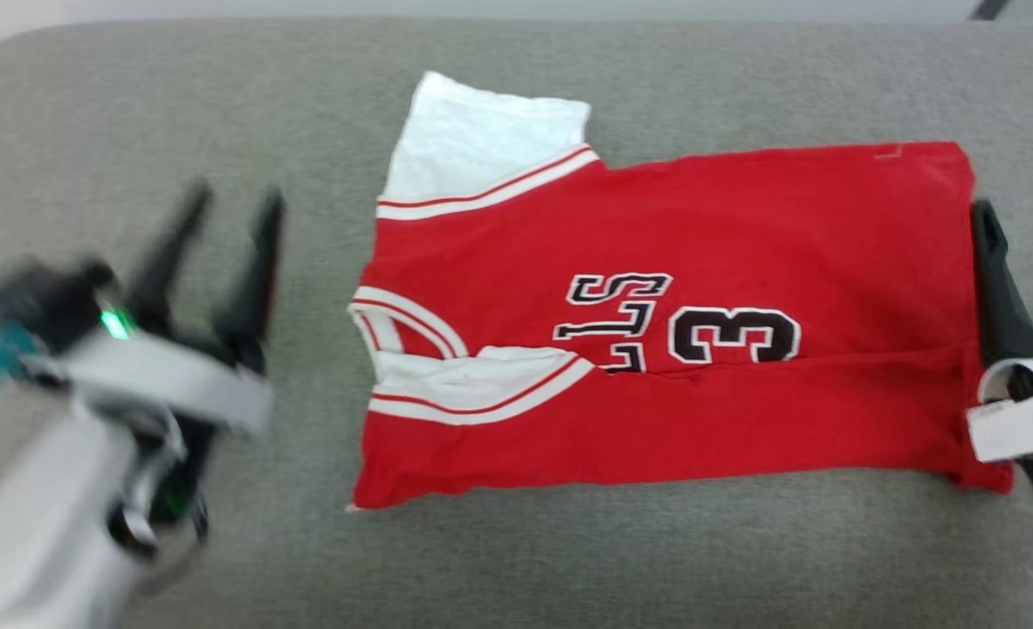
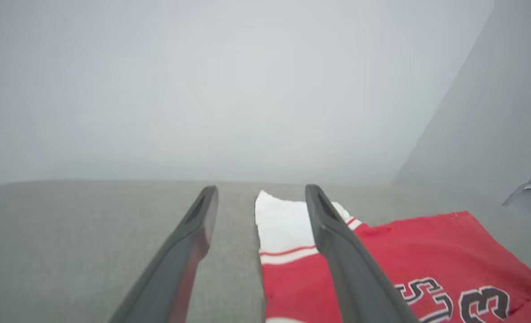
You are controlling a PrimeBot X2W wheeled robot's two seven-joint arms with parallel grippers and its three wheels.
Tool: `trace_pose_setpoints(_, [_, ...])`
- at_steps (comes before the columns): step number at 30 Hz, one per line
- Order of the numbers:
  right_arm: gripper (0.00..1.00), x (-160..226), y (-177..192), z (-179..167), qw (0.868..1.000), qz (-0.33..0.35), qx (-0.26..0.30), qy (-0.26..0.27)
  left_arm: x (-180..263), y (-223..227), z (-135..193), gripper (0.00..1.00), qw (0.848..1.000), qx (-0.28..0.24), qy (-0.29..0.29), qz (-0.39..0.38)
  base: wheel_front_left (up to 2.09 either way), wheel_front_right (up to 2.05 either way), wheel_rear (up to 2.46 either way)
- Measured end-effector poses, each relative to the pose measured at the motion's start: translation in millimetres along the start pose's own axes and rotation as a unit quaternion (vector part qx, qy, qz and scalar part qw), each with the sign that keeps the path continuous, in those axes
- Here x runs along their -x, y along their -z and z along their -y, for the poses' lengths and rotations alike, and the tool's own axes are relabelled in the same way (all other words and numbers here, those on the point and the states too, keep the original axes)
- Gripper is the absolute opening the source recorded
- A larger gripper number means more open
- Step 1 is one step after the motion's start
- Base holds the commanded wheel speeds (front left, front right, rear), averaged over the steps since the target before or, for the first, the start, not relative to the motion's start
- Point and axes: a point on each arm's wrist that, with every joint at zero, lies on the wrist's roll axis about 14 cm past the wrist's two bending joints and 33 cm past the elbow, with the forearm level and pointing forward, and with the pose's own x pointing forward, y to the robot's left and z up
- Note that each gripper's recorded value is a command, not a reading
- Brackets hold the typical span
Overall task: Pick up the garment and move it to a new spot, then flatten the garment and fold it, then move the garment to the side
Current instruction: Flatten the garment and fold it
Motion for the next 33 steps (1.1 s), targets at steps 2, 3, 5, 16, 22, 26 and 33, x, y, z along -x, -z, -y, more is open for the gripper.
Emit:
trace_pose_setpoints(2, [1.0,0.6,-2.9,0.1,1.0,0.022,0.003,0.006,-20.9,-15.4,0.1,1.0,1.0,-0.011,0.013,0.026,0.0,0.0,0.0])
trace_pose_setpoints(3, [1.0,1.6,-2.3,0.6,1.0,0.027,0.006,0.009,-30.4,-17.3,-0.5,1.0,0.999,-0.02,0.017,0.029,0.0,0.0,0.0])
trace_pose_setpoints(5, [1.0,4.4,1.7,-0.4,0.999,0.031,0.011,0.01,-52.1,-19.2,-3.7,1.0,0.999,-0.032,0.028,0.023,0.0,0.0,0.0])
trace_pose_setpoints(16, [1.0,27.7,22.9,23.4,0.998,0.026,-0.005,0.063,-172.0,6.0,-3.2,1.0,0.984,-0.127,0.059,-0.106,0.0,0.0,0.0])
trace_pose_setpoints(22, [1.0,40.8,32.7,41.9,0.995,0.015,-0.022,0.098,-194.7,68.8,-9.4,1.0,0.953,-0.115,0.042,-0.276,0.0,0.0,0.0])
trace_pose_setpoints(26, [1.0,47.3,40.2,52.3,0.993,0.003,-0.018,0.116,-168.1,136.8,-4.3,1.0,0.882,-0.082,0.048,-0.461,0.0,0.0,0.0])
trace_pose_setpoints(33, [1.0,50.5,50.3,60.9,0.991,-0.01,-0.014,0.13,-171.1,155.2,-7.7,1.0,0.853,-0.055,0.057,-0.516,0.0,0.0,0.0])
